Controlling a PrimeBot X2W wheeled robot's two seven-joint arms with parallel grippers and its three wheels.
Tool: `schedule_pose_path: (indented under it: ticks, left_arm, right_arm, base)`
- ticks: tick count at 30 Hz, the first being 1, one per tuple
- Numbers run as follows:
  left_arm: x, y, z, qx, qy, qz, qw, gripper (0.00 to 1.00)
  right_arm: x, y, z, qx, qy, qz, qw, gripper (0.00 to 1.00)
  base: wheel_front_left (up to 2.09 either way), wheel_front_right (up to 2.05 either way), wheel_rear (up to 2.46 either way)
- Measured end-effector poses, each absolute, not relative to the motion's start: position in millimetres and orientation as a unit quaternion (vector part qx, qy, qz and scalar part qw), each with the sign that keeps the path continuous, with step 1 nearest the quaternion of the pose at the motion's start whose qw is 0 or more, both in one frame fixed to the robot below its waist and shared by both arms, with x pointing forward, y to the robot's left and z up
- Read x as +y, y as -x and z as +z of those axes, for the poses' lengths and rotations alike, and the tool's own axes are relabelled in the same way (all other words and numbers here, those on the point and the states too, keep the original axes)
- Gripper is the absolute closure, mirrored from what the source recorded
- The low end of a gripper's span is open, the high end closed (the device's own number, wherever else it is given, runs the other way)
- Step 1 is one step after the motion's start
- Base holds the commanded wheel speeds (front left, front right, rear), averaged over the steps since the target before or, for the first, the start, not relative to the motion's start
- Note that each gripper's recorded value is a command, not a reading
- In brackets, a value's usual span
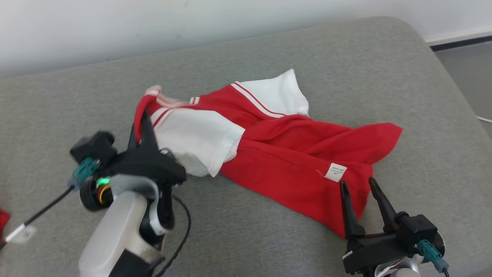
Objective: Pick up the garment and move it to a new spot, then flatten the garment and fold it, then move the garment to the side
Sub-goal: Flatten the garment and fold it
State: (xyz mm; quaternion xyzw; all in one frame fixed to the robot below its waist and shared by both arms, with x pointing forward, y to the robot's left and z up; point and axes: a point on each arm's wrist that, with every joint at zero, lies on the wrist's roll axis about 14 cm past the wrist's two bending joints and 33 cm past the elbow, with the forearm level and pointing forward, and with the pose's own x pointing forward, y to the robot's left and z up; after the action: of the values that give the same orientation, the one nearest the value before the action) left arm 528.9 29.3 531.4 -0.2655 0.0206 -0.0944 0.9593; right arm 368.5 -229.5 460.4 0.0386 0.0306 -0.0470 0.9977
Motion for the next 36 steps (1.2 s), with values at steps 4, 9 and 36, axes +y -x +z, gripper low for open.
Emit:
schedule_pose_path:
  ticks: [4, 9, 36]
  left_arm:
    - [79, -511, 496, 0.048, 0.271, -0.026, 0.961, 1.0]
    - [130, -486, 469, 0.066, 0.274, 0.046, 0.958, 1.0]
    - [180, -414, 463, 0.057, 0.15, 0.071, 0.984, 0.0]
  right_arm:
    - [-211, -381, 457, 0.033, -0.038, -0.017, 0.999, 0.0]
    - [-189, -392, 455, 0.034, -0.041, 0.016, 0.998, 0.0]
    - [-186, -393, 465, 0.018, -0.041, 0.02, 0.999, 0.0]
  base:
    - [0.0, 0.0, 0.0]
    - [0.0, 0.0, 0.0]
    - [0.0, 0.0, 0.0]
